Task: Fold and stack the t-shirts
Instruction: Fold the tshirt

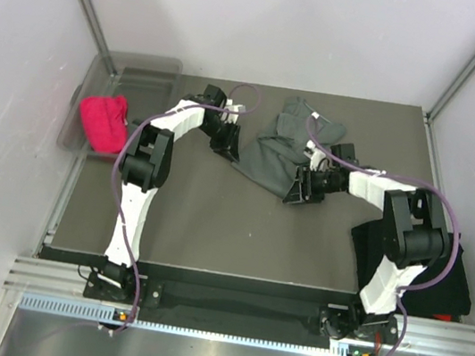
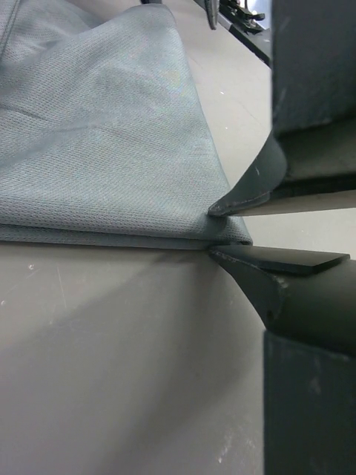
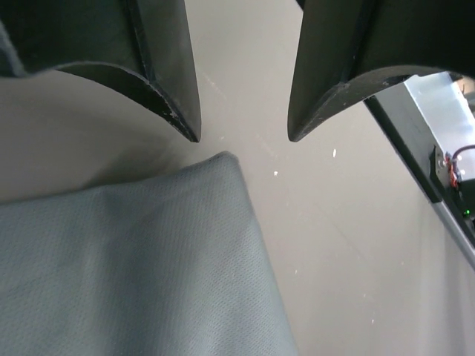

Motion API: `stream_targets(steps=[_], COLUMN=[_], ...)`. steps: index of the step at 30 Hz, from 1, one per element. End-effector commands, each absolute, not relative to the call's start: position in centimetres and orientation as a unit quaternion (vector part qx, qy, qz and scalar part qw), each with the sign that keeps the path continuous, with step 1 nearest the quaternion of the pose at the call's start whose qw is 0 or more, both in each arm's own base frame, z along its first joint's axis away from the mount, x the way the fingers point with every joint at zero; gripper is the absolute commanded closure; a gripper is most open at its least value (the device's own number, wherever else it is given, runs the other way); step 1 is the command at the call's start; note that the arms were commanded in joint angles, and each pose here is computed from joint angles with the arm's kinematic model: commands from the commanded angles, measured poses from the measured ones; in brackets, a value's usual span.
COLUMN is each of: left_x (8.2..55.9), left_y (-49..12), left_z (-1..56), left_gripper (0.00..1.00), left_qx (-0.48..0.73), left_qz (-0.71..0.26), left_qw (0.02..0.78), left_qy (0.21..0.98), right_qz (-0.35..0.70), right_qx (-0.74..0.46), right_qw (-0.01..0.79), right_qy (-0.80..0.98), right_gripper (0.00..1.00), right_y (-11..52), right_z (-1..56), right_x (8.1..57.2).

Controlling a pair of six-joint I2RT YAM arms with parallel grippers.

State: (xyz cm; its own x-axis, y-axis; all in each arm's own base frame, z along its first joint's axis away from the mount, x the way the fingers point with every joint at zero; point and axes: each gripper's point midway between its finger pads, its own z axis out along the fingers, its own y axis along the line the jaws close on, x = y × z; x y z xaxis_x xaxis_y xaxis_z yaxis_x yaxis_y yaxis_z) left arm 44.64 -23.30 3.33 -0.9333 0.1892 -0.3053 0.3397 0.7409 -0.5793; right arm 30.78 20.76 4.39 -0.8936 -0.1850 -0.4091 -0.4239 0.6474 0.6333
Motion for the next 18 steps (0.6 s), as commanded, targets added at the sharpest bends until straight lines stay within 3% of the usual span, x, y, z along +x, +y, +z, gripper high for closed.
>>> stream_targets(steps=[1,8,9,10,14,18], left_x=[44.5,43.6,43.5,43.3,42.4,41.0], left_y=[-23.4,-23.5,-23.4,-23.4,-23.1,-23.2], left_z=[3.8,4.6,4.7,4.7,4.4,4.3], left_gripper=[0.73,0.64,0.66,0.80,1.00,1.00], left_qx=[0.146,0.146,0.146,0.145,0.145,0.146], left_qz=[-0.340,-0.349,-0.348,-0.347,-0.348,-0.346], left_qw=[0.111,0.104,0.103,0.100,0.090,0.081], left_qy=[0.922,0.920,0.920,0.921,0.922,0.923], right_qz=[0.389,0.387,0.387,0.386,0.382,0.377], right_qx=[-0.185,-0.180,-0.181,-0.182,-0.186,-0.192], right_qw=[0.186,0.178,0.178,0.179,0.184,0.198], right_qy=[0.883,0.887,0.886,0.887,0.886,0.884], right_gripper=[0.50,0.48,0.48,0.48,0.48,0.48], right_y=[21.8,22.1,22.1,22.0,21.7,21.1], right_z=[5.2,4.4,4.4,4.4,4.6,5.8], right_x=[33.0,33.5,33.5,33.4,33.1,32.6])
